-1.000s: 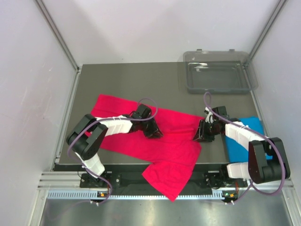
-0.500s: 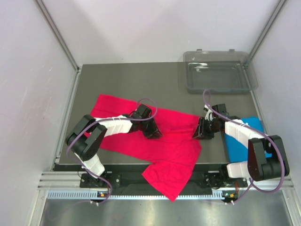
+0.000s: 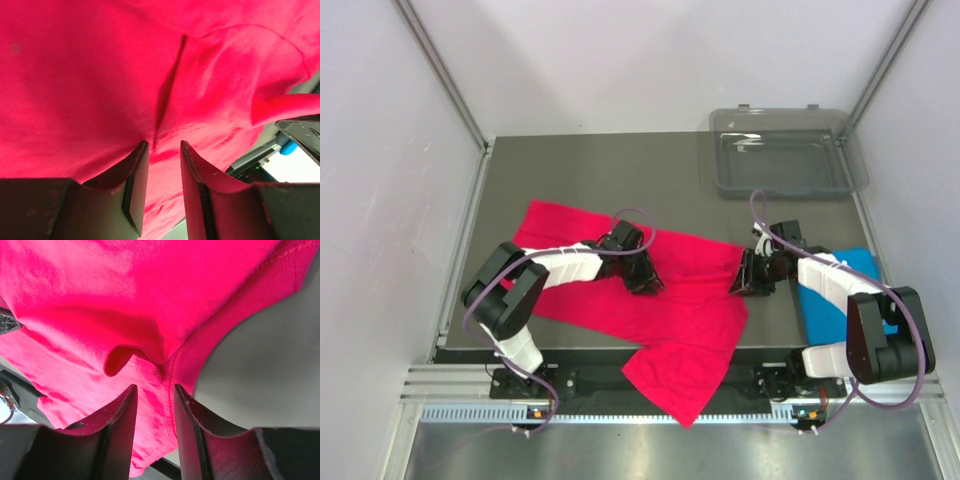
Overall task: Fold and stack the t-shirts
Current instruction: Fold the tshirt
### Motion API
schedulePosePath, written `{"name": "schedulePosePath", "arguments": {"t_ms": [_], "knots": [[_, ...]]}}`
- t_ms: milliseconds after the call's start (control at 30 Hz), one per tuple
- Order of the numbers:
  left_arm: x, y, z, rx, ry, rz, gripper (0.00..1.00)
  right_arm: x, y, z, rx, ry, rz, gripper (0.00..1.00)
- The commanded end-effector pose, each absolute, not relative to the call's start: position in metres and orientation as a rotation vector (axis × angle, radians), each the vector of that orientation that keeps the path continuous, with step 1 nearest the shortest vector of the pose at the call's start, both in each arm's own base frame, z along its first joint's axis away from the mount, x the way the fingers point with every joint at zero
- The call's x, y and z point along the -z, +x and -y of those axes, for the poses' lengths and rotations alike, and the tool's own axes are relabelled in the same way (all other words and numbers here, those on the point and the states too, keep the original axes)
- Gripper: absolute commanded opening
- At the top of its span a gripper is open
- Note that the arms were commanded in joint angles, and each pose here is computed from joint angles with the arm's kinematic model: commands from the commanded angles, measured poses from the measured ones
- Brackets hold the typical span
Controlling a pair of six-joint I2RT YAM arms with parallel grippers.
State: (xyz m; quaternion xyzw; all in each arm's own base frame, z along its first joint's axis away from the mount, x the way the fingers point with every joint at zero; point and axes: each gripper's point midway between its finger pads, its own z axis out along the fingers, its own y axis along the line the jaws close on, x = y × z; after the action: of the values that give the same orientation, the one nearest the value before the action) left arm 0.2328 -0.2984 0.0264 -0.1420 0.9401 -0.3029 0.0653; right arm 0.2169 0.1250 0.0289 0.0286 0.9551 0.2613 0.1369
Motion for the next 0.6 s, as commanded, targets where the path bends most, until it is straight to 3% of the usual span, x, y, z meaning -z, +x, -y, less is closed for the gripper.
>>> {"name": "schedulePosePath", "arguments": {"t_ms": [0, 300, 567], "knots": [[-0.0308, 0.2443, 0.3139, 0.985, -0.381, -2.798, 0.36, -0.0388, 0.2315, -0.1282, -0.758, 0.036, -2.715, 0.36], [-0.038, 0.2479, 0.317, 1.002, -0.376, -2.776, 0.3, -0.0365, 0.2333, -0.1296, -0.75, 0.026, -2.722, 0.36], [-0.0381, 0.2431, 0.3157, 1.018, -0.377, -2.78, 0.19, -0.0371, 0.2391, -0.1323, -0.752, 0.025, -2.716, 0.34]]}}
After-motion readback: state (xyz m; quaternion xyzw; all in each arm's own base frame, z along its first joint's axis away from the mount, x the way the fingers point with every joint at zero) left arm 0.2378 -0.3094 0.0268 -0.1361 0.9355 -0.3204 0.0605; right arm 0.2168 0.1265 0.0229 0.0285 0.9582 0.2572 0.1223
